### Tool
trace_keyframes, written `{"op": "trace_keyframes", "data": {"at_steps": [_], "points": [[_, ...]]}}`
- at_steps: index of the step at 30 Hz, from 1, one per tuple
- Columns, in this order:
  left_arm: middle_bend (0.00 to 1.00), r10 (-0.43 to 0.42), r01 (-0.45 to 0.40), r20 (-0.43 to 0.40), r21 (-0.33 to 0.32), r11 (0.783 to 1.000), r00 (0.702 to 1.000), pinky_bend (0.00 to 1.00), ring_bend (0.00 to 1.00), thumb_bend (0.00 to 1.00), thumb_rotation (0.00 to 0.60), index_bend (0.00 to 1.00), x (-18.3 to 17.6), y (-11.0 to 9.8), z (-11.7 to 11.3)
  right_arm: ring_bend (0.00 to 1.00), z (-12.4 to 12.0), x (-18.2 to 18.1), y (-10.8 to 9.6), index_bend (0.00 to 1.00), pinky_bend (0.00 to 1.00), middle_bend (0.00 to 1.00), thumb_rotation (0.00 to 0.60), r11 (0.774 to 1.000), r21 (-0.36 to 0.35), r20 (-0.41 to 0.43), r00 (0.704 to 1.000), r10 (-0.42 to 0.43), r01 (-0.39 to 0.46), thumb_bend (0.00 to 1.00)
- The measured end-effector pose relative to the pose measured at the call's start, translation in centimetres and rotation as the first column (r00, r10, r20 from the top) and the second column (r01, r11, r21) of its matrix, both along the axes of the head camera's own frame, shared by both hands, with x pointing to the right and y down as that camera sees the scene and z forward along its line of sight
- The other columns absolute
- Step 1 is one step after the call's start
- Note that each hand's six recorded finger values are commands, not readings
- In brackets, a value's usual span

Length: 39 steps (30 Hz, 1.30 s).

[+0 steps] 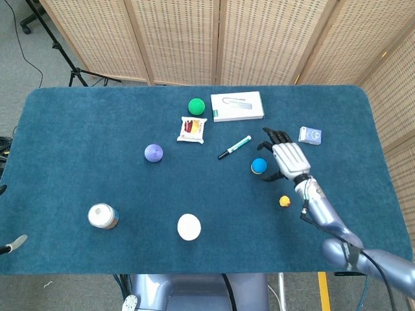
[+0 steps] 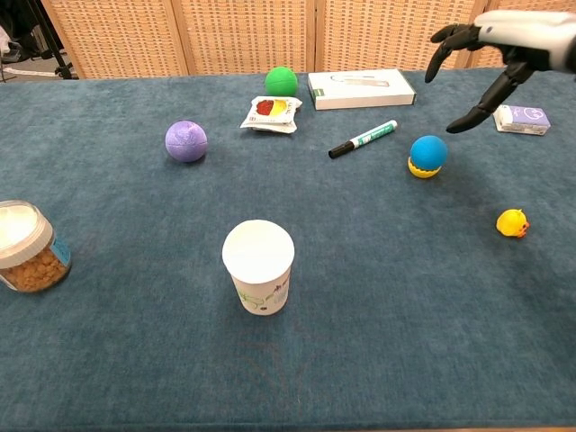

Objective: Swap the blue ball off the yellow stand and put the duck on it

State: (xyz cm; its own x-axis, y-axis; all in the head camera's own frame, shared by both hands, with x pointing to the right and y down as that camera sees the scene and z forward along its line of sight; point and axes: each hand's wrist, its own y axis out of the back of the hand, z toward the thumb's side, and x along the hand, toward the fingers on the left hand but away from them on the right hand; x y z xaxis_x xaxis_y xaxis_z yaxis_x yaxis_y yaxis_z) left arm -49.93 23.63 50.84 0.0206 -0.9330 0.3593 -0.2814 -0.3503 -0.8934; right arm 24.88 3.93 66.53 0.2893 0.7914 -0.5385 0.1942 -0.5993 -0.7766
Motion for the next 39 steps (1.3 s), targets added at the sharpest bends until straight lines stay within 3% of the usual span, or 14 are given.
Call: {"op": "trace_keyframes", "data": {"at_steps": [4,13,28,39], "points": [[0.00,-0.002,0.002,0.009,-0.014,1.000,1.000,0.00,0.00,0.00,0.600,0.00,0.0,-0.2,0.4,0.00,2.6,-0.6,-1.2,0.31,0.00,0.00,0.600,0.999,-0.050,-0.041,0.999,0.013,-0.015,0.05],[0.00,0.012,-0.011,0.020,-0.061,0.998,1.000,0.00,0.00,0.00,0.600,0.00,0.2,-0.5,1.2,0.00,5.7,0.5,-0.4,0.31,0.00,0.00,0.600,0.991,-0.131,-0.121,0.993,0.003,-0.019,0.05],[0.00,0.029,-0.026,0.037,-0.081,0.996,0.999,0.00,0.00,0.00,0.600,0.00,0.9,-0.9,1.9,0.00,6.5,0.6,-0.8,0.36,0.00,0.00,0.600,0.991,-0.135,-0.137,0.991,0.002,-0.021,0.10],[0.00,0.022,-0.019,0.038,-0.082,0.996,0.999,0.00,0.00,0.00,0.600,0.00,0.8,-1.0,2.0,0.00,7.2,0.9,-0.9,0.42,0.00,0.00,0.600,0.989,-0.141,-0.157,0.988,0.010,-0.033,0.22]]}}
